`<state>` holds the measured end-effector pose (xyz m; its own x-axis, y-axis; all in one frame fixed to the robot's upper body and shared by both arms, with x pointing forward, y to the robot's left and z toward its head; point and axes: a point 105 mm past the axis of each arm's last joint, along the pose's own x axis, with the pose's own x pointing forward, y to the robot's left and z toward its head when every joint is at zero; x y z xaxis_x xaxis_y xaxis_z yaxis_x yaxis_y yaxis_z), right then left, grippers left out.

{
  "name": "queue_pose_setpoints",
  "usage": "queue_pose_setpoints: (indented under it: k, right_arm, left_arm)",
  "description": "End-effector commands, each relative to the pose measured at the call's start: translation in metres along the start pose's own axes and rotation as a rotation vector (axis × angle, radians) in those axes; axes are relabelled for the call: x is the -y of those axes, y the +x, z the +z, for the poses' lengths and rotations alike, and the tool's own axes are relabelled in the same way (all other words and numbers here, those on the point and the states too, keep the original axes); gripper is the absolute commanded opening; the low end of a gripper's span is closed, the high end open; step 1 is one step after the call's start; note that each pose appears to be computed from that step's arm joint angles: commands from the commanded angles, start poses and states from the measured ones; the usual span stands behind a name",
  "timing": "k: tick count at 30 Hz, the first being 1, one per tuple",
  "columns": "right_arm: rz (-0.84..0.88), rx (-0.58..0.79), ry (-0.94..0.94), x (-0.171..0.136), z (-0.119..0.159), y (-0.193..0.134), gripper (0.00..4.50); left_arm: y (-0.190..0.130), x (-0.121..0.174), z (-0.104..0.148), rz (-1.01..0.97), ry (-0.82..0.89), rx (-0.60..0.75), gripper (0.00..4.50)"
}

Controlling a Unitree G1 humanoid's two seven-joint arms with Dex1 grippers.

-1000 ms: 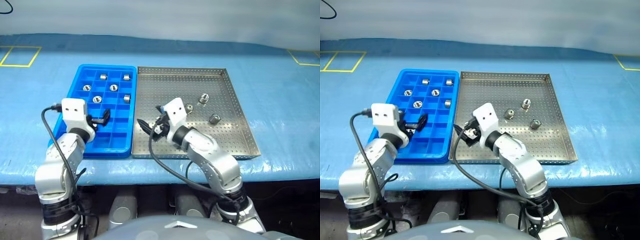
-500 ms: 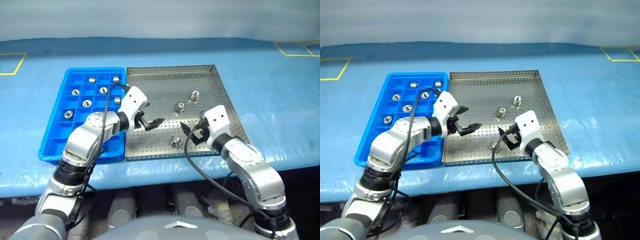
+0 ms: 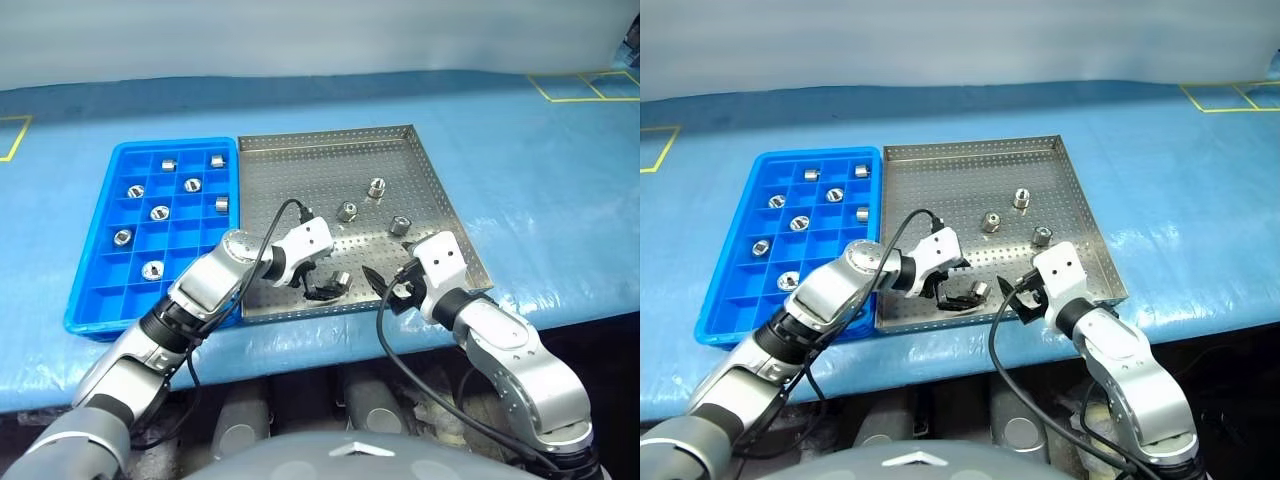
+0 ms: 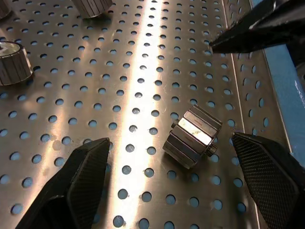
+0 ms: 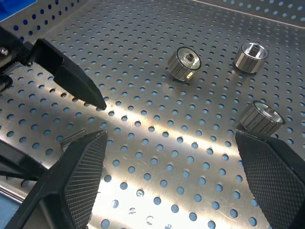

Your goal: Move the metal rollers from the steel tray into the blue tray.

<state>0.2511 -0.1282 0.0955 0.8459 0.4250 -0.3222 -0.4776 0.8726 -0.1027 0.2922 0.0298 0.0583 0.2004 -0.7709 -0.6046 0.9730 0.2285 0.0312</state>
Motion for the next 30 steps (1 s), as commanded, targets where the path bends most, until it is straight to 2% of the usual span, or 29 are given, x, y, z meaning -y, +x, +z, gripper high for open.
queue_pose_setpoints:
  k: [1, 7, 14, 15, 22, 27, 30]
  right_arm:
    - [-0.020, 0.050, -0.012, 0.001, 0.012, -0.004, 4.50]
    - [-0.032, 0.051, 0.001, 0.000, 0.011, -0.001, 4.50]
    - [-0.020, 0.052, 0.010, -0.003, 0.011, 0.004, 4.50]
    - [-0.013, 0.053, 0.010, -0.004, 0.012, 0.005, 4.50]
    - [0.024, 0.057, 0.000, -0.008, 0.015, 0.013, 4.50]
    - [0.043, 0.058, -0.009, -0.009, 0.017, 0.016, 4.50]
    - [0.046, 0.058, -0.014, -0.009, 0.018, 0.016, 4.50]
  left_arm:
    - [0.005, 0.000, 0.003, -0.028, 0.064, -0.018, 4.46]
    - [0.012, 0.003, -0.001, -0.070, 0.079, -0.029, 2.55]
    - [-0.001, -0.005, 0.000, -0.012, 0.049, 0.005, 0.21]
    - [-0.004, -0.007, -0.002, 0.002, 0.044, 0.005, 0.04]
    - [-0.018, -0.006, -0.014, 0.046, 0.015, -0.002, 0.04]
    - [-0.029, 0.003, -0.009, 0.033, 0.020, 0.038, 0.04]
    - [-0.030, 0.005, -0.004, 0.019, 0.019, 0.059, 0.60]
